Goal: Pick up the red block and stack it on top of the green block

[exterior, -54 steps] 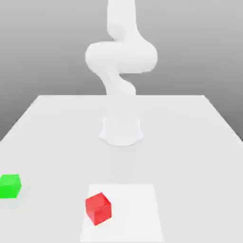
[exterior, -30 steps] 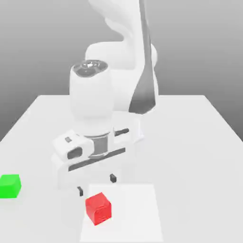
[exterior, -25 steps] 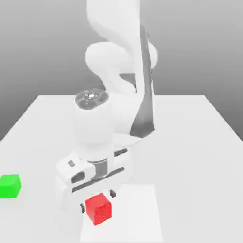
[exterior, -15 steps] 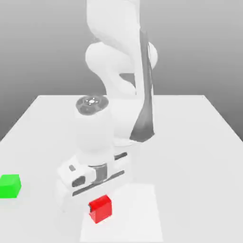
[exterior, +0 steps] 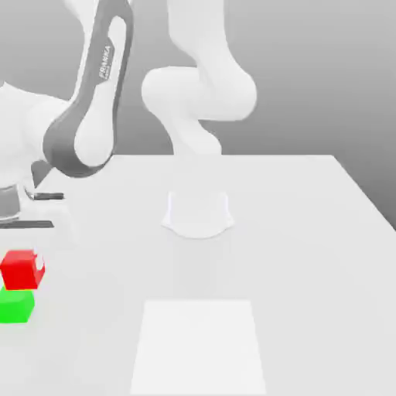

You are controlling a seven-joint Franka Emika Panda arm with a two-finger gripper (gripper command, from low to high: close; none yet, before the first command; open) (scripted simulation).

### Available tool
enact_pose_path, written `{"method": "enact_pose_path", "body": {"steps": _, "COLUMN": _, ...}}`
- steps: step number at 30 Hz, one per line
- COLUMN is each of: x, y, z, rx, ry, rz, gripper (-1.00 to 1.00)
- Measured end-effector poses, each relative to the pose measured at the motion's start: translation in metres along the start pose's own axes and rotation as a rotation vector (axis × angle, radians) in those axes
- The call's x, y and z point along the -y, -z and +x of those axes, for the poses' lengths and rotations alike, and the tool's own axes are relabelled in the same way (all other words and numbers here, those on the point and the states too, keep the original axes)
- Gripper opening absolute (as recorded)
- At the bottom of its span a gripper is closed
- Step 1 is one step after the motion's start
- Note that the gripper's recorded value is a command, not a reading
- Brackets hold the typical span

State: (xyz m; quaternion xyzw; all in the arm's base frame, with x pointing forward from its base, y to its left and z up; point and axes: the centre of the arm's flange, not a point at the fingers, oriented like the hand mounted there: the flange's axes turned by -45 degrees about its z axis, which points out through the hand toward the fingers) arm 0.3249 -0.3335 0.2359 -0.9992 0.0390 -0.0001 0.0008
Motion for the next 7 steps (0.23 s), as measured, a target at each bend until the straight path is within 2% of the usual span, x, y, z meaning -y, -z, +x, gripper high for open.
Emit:
{"method": "enact_pose_path", "body": {"steps": 4, "x": -0.006, "y": -0.045, "z": -0.003, "rx": 0.000, "ry": -0.014, "rz": 0.000, "gripper": -1.00}}
{"method": "enact_pose_path", "body": {"steps": 5, "x": -0.006, "y": -0.052, "z": -0.004, "rx": 0.000, "ry": -0.015, "rz": 0.000, "gripper": 1.00}}
{"method": "enact_pose_path", "body": {"steps": 7, "x": -0.006, "y": -0.052, "z": -0.004, "rx": 0.000, "ry": -0.015, "rz": 0.000, "gripper": 1.00}}
